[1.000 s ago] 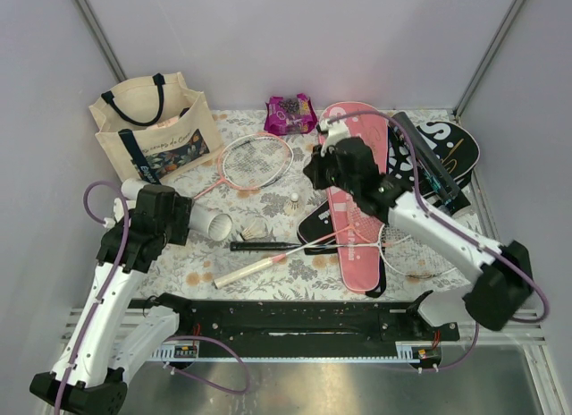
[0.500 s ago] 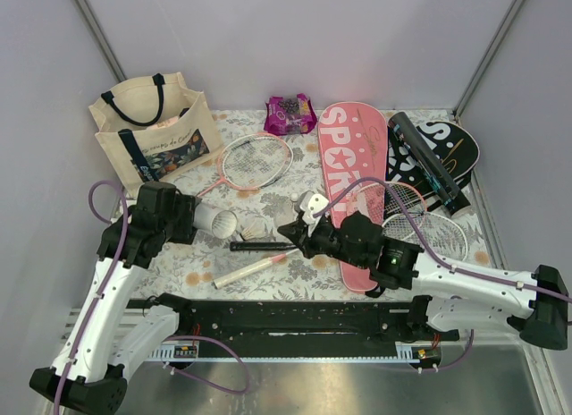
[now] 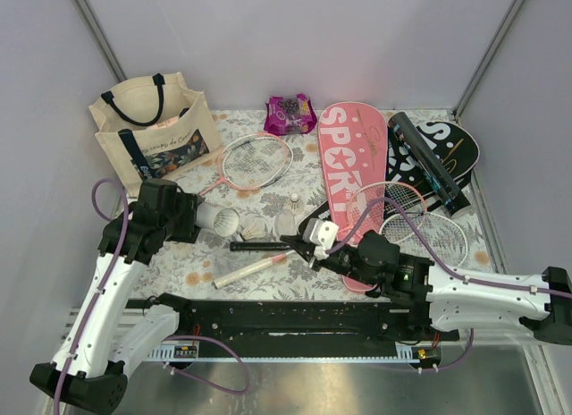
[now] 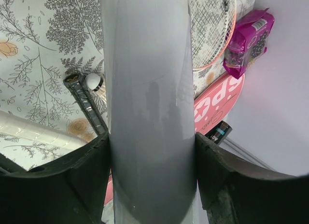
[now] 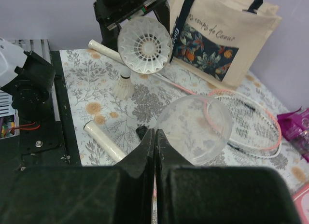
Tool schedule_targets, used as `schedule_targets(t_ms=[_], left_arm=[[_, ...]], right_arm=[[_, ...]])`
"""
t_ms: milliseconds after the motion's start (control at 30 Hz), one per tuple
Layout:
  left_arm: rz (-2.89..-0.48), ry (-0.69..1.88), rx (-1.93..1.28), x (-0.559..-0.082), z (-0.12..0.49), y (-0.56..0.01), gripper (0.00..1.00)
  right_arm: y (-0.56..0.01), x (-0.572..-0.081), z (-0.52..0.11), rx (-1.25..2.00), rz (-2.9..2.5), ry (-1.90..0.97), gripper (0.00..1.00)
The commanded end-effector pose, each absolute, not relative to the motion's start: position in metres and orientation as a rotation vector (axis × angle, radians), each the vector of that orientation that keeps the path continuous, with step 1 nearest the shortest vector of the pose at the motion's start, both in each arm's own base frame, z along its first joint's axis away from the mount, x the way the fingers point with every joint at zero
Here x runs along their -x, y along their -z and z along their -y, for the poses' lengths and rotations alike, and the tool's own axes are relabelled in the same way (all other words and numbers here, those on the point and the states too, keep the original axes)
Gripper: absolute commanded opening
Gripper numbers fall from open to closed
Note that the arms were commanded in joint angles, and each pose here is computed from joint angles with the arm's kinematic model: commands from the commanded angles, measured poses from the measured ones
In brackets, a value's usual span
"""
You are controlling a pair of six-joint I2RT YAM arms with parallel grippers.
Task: Pack up the badminton gear
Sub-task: Place the shuttlecock at the shuttle tube.
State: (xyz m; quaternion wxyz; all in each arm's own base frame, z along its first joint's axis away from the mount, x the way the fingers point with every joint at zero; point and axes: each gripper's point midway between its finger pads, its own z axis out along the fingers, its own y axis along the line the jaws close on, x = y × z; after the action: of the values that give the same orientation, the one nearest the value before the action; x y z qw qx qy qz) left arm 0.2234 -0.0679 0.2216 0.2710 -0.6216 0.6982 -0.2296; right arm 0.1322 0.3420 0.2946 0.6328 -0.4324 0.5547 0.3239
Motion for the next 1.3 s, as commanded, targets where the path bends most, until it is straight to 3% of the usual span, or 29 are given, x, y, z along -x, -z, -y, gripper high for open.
schedule_targets(t_ms=[0, 667, 1267], left_arm=[[-1.852, 0.728, 1.65, -0.233, 0.078, -0.246, 0.03], [-1.882, 0.728, 1.652, -0.223, 0.078, -0.247, 0.03], [-2.151, 0.641, 1.591, -0.202, 0.093, -0.227, 0.01]], right_arm=[[-0.321, -0.115, -0.339, 0.995, -1.076, -0.736, 0.0], [-0.319, -0.11, -0.42, 1.395, -0.677, -0.405, 0.0], [-0.298, -0.11, -0.444, 1.612, -0.474, -0.275, 0.0]])
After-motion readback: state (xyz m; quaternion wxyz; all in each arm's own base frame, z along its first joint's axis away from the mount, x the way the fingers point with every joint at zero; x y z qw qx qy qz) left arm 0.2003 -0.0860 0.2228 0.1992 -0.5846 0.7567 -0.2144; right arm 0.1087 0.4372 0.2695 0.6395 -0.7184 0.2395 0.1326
